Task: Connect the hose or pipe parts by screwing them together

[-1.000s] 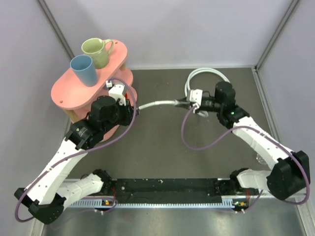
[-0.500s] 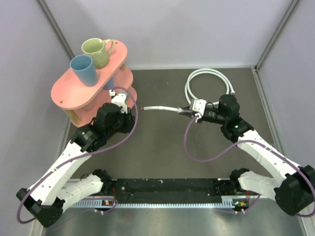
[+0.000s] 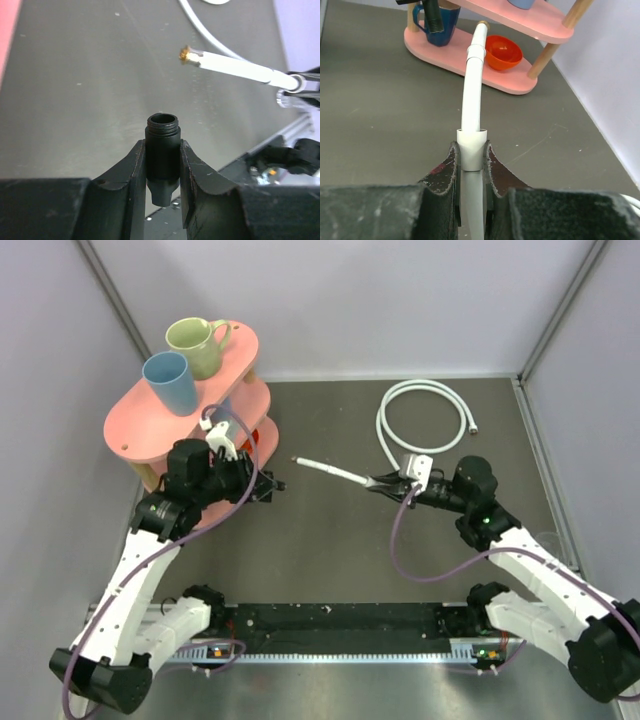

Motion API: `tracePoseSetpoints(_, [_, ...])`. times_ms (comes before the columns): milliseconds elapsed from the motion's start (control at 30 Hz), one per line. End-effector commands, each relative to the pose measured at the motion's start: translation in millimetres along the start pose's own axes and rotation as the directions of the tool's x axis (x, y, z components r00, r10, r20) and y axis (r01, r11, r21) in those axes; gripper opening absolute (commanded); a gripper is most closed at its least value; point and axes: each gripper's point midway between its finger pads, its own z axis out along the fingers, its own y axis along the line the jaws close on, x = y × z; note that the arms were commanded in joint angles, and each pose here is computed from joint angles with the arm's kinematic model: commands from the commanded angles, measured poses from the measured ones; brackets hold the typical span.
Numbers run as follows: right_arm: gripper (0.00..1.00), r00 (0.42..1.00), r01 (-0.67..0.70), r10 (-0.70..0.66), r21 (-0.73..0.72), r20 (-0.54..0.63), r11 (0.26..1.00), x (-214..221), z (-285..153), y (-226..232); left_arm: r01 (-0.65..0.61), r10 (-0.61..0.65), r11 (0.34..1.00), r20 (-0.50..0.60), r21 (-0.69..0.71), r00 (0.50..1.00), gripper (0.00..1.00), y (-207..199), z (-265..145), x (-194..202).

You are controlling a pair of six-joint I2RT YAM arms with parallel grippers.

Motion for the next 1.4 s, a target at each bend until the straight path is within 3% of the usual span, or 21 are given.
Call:
tracePoseSetpoints(0, [0.00, 0.990, 0.017, -0.024, 0.052, 0.142, 0.998, -39.1, -3.5, -5.0, 0.023, -0.048, 0.966, 0.089, 0.258, 0.995, 0.00, -53.0, -23.6, -32.3])
tracePoseSetpoints(267, [0.00, 0.957, 0.036, -0.070, 0.125, 0.282, 0.992, -69.8, -29.2, -3.5, 0.092, -0.183, 0.855, 0.131, 0.510, 0.974, 0.00, -101.8, -56.9, -68.6])
tracePoseSetpoints(500, [0.00, 0.937, 0.087, -0.113, 0.093, 0.329, 0.992, -92.7, -48.5, 13.5, 0.027, -0.158, 0.790, 0.161, 0.612, 0.974, 0.00, -130.0, -75.0, -98.9])
tracePoseSetpoints(867, [0.00, 0.940, 0.101, -0.086, -0.027, 0.331, 0.995, -95.5, -44.1, 28.8, -0.066, -0.029, 0.727, 0.126, 0.684, 0.992, 0.00, -153.5, -85.7, -116.5])
tracePoseSetpoints(1067, [0.00, 0.898, 0.092, -0.050, -0.073, 0.438, 0.993, -109.9, -50.4, 44.0, 0.001, -0.052, 0.724, 0.053, 0.690, 0.997, 0.00, -144.7, -72.4, -102.5])
tracePoseSetpoints(1167, [0.00, 0.910, 0.076, -0.034, -0.086, 0.412, 0.993, -103.0, -48.3, 44.5, 0.021, -0.060, 0.730, 0.034, 0.683, 0.998, 0.00, -138.5, -63.3, -98.1])
tracePoseSetpoints(1367, [0.00, 0.917, 0.087, -0.050, -0.075, 0.396, 0.993, -104.6, -49.6, 43.2, 0.024, -0.047, 0.679, 0.011, 0.733, 0.999, 0.00, -147.5, -70.6, -98.5])
